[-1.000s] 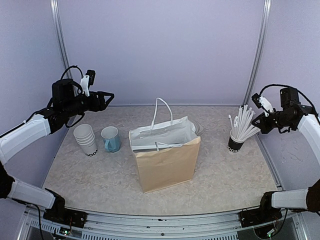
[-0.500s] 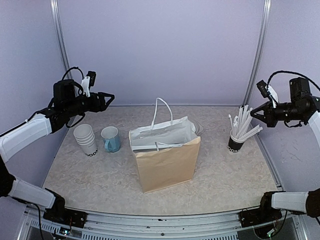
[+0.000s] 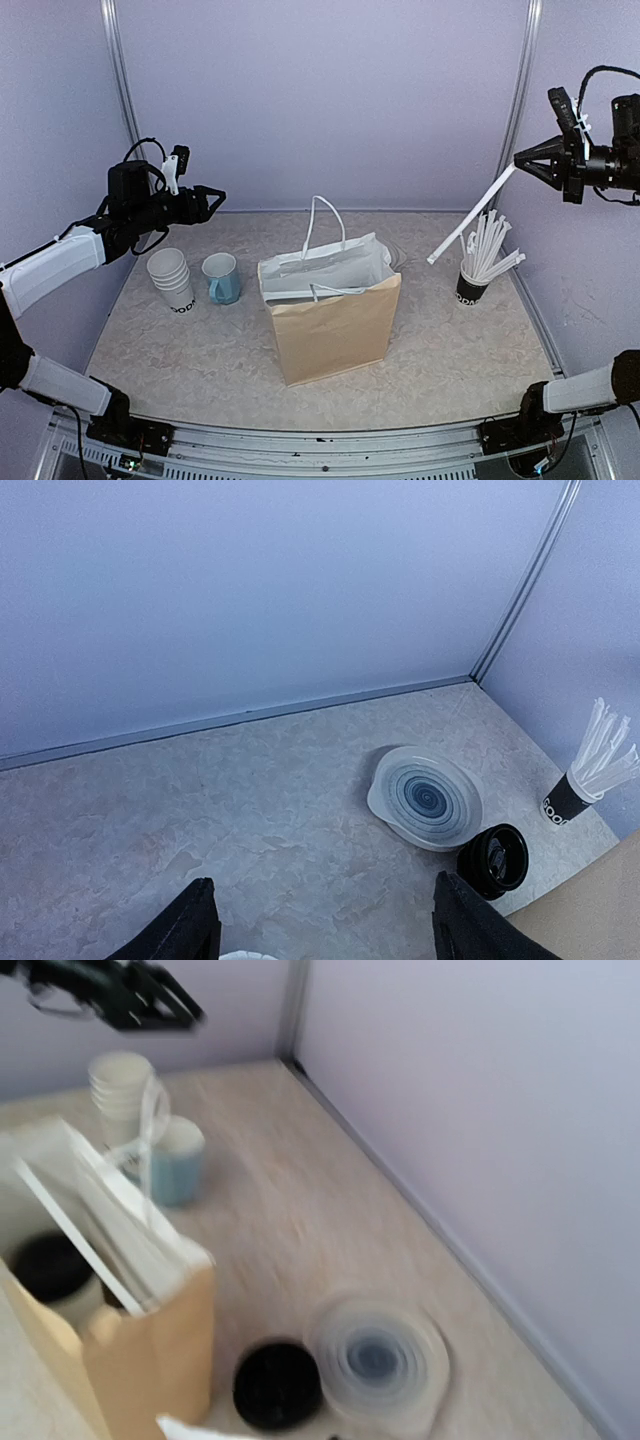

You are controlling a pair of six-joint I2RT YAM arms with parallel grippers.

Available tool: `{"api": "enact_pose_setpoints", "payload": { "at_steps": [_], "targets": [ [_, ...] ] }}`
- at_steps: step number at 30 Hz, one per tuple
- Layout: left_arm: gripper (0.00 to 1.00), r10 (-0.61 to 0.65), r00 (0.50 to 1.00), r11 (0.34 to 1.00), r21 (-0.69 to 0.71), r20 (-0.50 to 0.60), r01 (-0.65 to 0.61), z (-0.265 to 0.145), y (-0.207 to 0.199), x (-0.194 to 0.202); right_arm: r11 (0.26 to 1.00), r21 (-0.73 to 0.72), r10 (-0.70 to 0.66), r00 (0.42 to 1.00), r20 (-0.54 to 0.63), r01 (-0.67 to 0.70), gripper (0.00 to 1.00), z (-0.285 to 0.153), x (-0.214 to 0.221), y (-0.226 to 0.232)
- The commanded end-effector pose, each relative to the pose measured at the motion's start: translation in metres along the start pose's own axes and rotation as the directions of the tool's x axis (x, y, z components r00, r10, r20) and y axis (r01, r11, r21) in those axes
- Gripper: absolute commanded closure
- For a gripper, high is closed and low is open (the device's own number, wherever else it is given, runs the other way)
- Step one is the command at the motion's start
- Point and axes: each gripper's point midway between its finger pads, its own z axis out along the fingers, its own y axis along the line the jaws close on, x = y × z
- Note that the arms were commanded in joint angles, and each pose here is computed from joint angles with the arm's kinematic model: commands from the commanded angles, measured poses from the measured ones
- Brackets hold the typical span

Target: Pack the takeout coffee

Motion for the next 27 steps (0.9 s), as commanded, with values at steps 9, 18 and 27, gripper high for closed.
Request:
{"api": "enact_pose_setpoints", "payload": {
  "at_steps": [9,18,27],
  "targets": [
    [0.29,-0.013,1.0,1.0,-0.007,0.006,0.013,0.001,0.01,-0.001,0.972,-0.235,0.026,0.985,0.17,0.015,1.0,0.011,-0.047,0.012],
    [0.29,-0.02,1.0,0.999,-0.029,-0.002,0.02,0.003,0.02,0.002,0.929,-0.371,0.027,0.992,0.123,0.02,1.0,0.057,-0.042,0.029],
    [0.29,-0.035,0.999,0.999,-0.023,-0.023,0.034,0.008,0.024,0.008,0.92,-0.39,-0.044,0.999,0.003,0.042,1.0,0.113,-0.025,0.043]
  ]
}}
